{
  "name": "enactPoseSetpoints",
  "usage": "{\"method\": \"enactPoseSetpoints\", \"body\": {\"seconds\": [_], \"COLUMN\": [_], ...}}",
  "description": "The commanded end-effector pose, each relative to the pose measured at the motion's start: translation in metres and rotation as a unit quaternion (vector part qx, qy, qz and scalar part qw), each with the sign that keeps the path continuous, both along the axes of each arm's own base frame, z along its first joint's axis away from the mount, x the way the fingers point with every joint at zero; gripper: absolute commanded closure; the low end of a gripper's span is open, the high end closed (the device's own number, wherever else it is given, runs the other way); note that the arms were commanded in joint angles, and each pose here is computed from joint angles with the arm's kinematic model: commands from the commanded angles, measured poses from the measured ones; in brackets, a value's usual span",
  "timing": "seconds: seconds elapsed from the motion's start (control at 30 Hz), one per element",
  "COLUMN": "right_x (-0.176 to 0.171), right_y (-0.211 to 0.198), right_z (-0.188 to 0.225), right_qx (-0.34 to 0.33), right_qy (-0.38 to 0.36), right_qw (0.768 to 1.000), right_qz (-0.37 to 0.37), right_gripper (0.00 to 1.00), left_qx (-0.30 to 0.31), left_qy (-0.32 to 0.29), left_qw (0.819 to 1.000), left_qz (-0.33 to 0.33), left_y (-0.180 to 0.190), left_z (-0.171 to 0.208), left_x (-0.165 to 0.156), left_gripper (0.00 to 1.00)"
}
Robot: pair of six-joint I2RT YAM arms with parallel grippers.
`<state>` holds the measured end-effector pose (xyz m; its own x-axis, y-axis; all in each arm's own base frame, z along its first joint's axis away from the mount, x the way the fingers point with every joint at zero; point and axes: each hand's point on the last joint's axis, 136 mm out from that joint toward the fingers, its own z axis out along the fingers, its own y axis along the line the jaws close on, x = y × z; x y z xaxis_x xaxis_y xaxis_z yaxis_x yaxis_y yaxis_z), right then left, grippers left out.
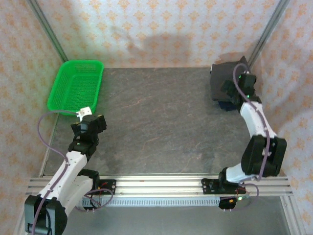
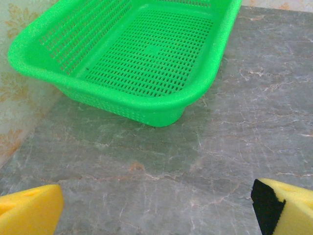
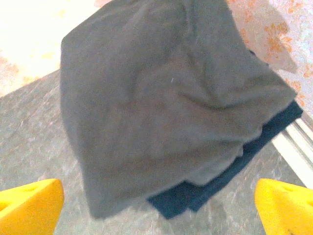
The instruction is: Fold and stack the t-shirts
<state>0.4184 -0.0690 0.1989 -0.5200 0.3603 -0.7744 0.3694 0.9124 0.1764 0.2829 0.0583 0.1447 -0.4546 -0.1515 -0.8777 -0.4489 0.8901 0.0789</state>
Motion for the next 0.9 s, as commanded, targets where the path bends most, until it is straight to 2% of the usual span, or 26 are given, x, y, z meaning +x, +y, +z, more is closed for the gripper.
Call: {"method": "enactPoseSetpoints", "body": {"seconds": [0.0,0.1,0.23,0.37,0.47,0.57,0.7,0.73,0.8,0.87], "right_x": [-0.021,-0.036,-0.045,-0.033,-0.019,-0.01,-0.019,-0.024,-0.028,-0.03], "right_y": [0.017,0.022,0.026,0.017,0.009,0.024,0.035,0.034,0.033,0.035], "right_z": [-0.006,-0.023,-0.055,-0.09,-0.097,-0.106,-0.099,-0.1,-0.103,-0.109], "right_qx": [-0.026,-0.024,-0.065,-0.091,-0.084,-0.103,-0.119,-0.116,-0.118,-0.111], "right_qy": [-0.03,-0.08,-0.128,-0.074,-0.055,-0.04,-0.084,-0.096,-0.144,-0.102], "right_qw": [0.999,0.997,0.989,0.993,0.995,0.994,0.989,0.989,0.982,0.988], "right_qz": [-0.002,-0.006,0.018,0.004,-0.027,0.007,0.021,0.014,0.011,0.019], "right_gripper": [0.01,0.01,0.01,0.01,0.01,0.01,0.01,0.01,0.01,0.01], "left_qx": [0.039,0.03,0.008,0.01,-0.008,-0.037,-0.06,-0.058,-0.054,-0.046], "left_qy": [-0.052,-0.036,0.0,-0.032,-0.045,-0.035,-0.043,-0.07,-0.063,-0.07], "left_qw": [0.998,0.999,1.0,0.999,0.999,0.998,0.996,0.994,0.991,0.989], "left_qz": [-0.002,-0.021,-0.013,-0.026,-0.028,-0.024,-0.047,-0.061,-0.102,-0.125], "left_y": [0.006,0.003,0.01,0.009,0.014,0.02,0.011,0.008,-0.008,-0.017], "left_z": [0.014,-0.008,-0.031,-0.027,-0.027,-0.033,-0.035,-0.034,-0.034,-0.038], "left_x": [0.018,0.032,0.05,0.069,0.083,0.091,0.102,0.106,0.105,0.104], "left_gripper": [0.0,0.0,0.0,0.0,0.0,0.0,0.0,0.0,0.0,0.0]}}
